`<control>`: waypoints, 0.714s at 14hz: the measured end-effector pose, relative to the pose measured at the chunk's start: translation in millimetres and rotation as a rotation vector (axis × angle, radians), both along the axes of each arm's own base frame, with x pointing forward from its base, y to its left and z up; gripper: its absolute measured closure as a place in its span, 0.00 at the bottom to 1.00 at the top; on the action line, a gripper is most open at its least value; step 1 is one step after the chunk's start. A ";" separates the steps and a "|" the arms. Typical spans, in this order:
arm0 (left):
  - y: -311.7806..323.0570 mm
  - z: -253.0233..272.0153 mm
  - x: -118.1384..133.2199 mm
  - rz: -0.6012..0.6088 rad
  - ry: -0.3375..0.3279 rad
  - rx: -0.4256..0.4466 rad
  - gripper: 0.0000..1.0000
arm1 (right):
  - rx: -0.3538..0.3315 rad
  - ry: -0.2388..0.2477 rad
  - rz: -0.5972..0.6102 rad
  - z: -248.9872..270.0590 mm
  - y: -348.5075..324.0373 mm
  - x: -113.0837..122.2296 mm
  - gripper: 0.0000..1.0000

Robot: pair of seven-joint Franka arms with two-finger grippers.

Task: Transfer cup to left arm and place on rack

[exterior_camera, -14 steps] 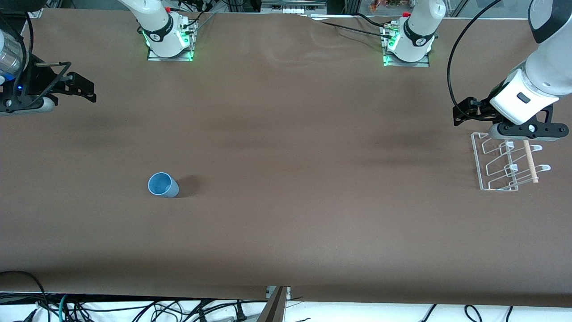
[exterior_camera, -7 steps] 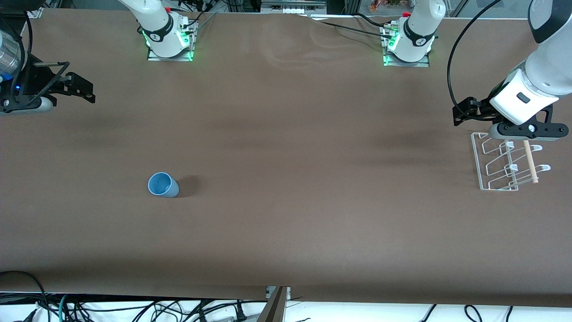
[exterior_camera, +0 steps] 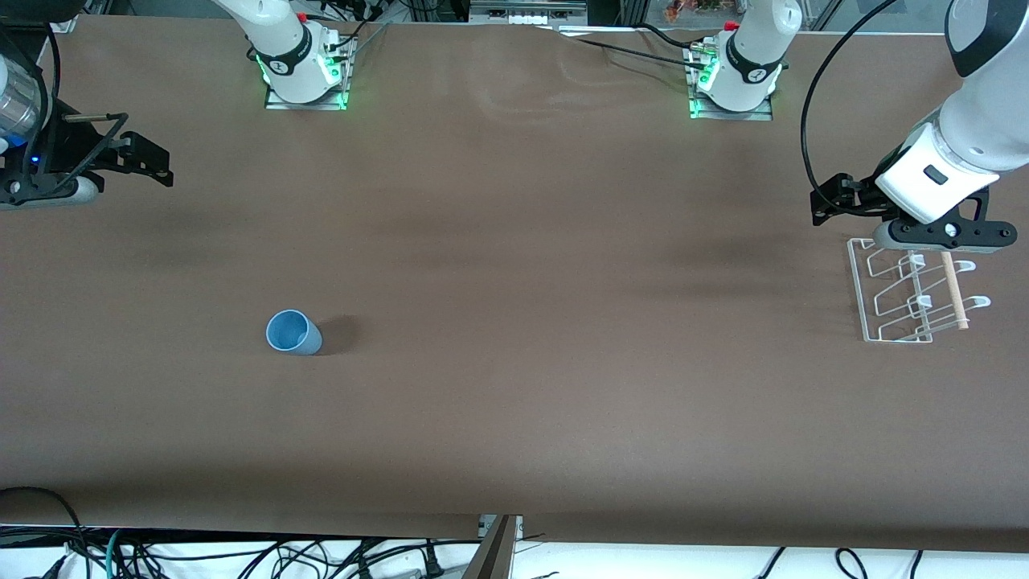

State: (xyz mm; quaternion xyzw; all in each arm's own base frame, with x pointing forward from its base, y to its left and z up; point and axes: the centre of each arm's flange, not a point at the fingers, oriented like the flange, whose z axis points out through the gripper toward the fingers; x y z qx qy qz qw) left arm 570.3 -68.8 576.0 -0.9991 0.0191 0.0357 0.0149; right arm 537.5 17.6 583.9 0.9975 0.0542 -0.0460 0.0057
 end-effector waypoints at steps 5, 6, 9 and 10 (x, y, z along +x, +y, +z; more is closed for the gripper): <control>0.0 0.0 0.0 0.000 0.000 0.000 0.00 | -0.001 0.008 0.001 -4.1 0.8 1.9 0.00; 0.0 0.0 0.0 0.000 0.000 0.000 0.00 | -0.001 0.008 0.001 -4.1 0.9 1.9 0.00; 0.0 0.0 0.0 0.000 0.000 0.000 0.00 | -0.001 0.009 0.002 -4.7 1.1 2.2 0.00; 0.0 0.0 0.0 0.000 0.000 0.000 0.00 | -0.001 0.010 0.002 -7.2 1.4 3.8 0.00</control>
